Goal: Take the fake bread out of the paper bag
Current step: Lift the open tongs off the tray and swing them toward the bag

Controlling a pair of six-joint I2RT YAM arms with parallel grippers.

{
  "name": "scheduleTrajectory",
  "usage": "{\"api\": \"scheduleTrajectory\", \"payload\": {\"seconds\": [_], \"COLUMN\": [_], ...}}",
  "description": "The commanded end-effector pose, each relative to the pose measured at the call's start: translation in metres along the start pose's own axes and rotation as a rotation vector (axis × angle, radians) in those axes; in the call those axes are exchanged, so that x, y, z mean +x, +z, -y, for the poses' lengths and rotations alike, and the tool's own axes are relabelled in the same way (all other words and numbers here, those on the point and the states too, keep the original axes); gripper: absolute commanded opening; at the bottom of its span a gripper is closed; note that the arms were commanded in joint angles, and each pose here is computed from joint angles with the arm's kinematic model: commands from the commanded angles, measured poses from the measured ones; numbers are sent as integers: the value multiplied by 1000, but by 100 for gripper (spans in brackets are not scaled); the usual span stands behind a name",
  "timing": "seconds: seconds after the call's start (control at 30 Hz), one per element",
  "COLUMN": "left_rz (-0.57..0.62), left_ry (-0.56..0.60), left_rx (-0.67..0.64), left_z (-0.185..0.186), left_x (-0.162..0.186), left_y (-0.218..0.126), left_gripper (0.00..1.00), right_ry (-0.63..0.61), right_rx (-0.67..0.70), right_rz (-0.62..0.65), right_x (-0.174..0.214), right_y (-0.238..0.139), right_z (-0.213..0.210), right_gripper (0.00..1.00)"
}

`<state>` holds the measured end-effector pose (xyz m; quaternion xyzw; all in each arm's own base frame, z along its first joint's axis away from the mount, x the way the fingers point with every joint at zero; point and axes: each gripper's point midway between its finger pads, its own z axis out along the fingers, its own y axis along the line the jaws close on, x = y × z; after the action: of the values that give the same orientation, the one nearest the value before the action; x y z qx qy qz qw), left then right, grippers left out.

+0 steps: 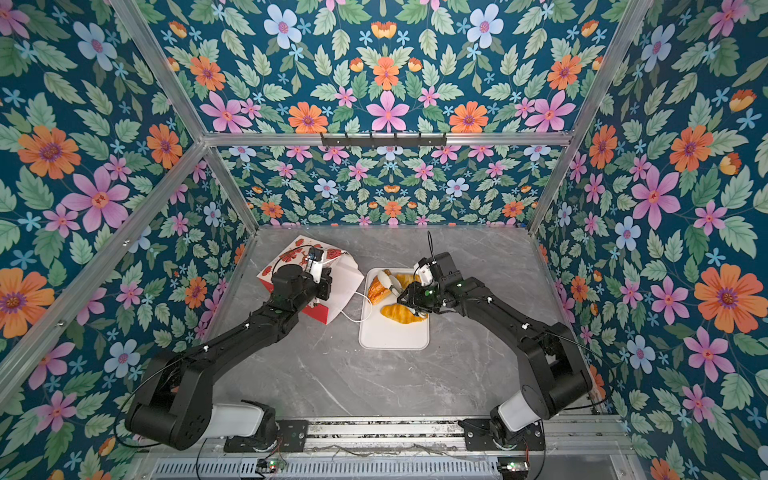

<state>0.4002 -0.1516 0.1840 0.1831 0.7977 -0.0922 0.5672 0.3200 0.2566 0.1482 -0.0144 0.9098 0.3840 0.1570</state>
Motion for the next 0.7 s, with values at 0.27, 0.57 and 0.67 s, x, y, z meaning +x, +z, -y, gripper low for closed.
{"api": "scheduleTrajectory", "payload": {"seconds": [0.27,0.57,0.67], "left_rz": [15,19,20], "left_ry": [-5,-4,-5], "left_rx": [-4,-1,-4], "left_z": [-1,-1,-1], "left_x": [-3,-5,-5], "left_y": [2,1,1], "left_gripper": [0,0,0], "right_ry": [-7,-16,-3], "right_rx": [-65,-84,-73], "right_rz": [-15,-40,-56], "right_x": [-5,-5,-1], "right_y": [12,23,28], "right_z": [-8,-15,-10], "right_gripper": [40,40,40]}}
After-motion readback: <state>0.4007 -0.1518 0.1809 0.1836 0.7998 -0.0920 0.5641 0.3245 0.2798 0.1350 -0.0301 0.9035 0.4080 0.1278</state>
